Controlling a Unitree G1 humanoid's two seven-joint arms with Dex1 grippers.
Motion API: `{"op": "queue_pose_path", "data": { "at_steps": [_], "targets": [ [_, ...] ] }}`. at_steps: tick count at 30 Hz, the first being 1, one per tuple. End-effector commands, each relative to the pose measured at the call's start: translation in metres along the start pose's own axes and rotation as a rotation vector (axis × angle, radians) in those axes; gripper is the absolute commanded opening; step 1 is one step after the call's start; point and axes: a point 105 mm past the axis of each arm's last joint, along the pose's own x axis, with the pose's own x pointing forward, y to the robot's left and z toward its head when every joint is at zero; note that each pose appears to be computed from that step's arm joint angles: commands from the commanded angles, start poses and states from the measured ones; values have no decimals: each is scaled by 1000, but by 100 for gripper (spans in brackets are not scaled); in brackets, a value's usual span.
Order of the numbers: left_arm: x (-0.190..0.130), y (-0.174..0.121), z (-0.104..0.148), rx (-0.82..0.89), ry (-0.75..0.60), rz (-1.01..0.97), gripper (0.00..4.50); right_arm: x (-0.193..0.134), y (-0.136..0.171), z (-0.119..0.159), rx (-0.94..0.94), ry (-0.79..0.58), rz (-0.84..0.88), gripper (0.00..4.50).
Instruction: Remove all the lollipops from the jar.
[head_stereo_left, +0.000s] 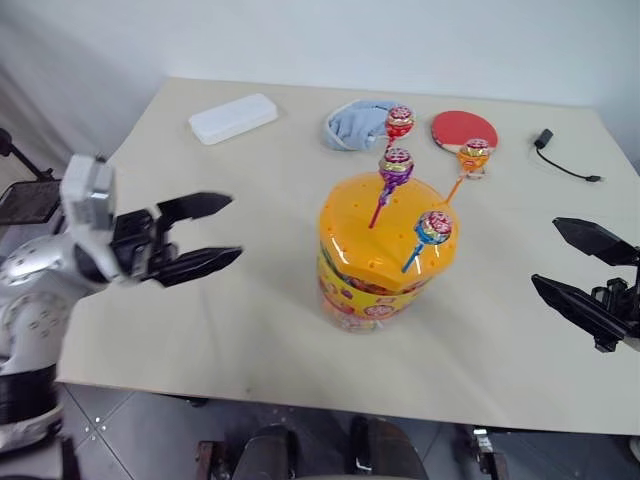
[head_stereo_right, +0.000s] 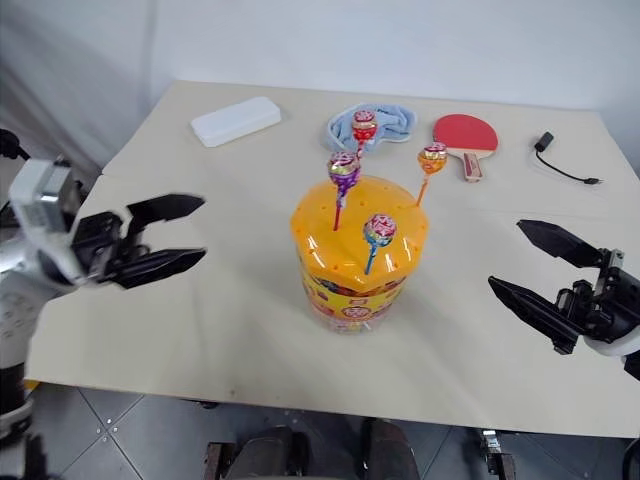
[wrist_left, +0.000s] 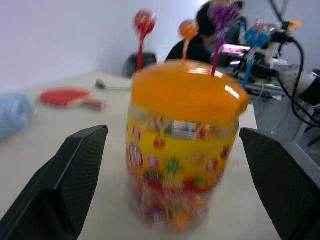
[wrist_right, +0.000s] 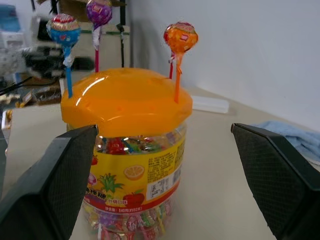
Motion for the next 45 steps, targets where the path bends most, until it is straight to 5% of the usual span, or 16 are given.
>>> {"op": "queue_pose_path", "data": {
  "at_steps": [1, 12, 18, 27, 31, 42, 45],
  "targets": [
    [37, -5, 10, 42, -49, -146, 450, -19, -8, 5, -55, 27, -52, 447],
    [98, -26, 8, -3, -80, -401, 450, -5, 13, 13, -84, -104, -8, 447],
    [117, -23, 12, -19, -105, -389, 450, 12, 32, 13, -35, -227, 103, 447],
    [128, -20, 13, -72, -106, -394, 450, 17, 31, 1, -43, -219, 116, 447],
    [127, -17, 11, -82, -77, -400, 359, 15, 24, 0, -70, -214, 99, 450],
    [114, -20, 20, -109, -158, -416, 9, 12, 12, 10, -83, -222, 90, 450],
    [99, -10, 37, -134, -262, -352, 2, 13, 11, 13, -76, -231, 90, 450]
  ]
}}
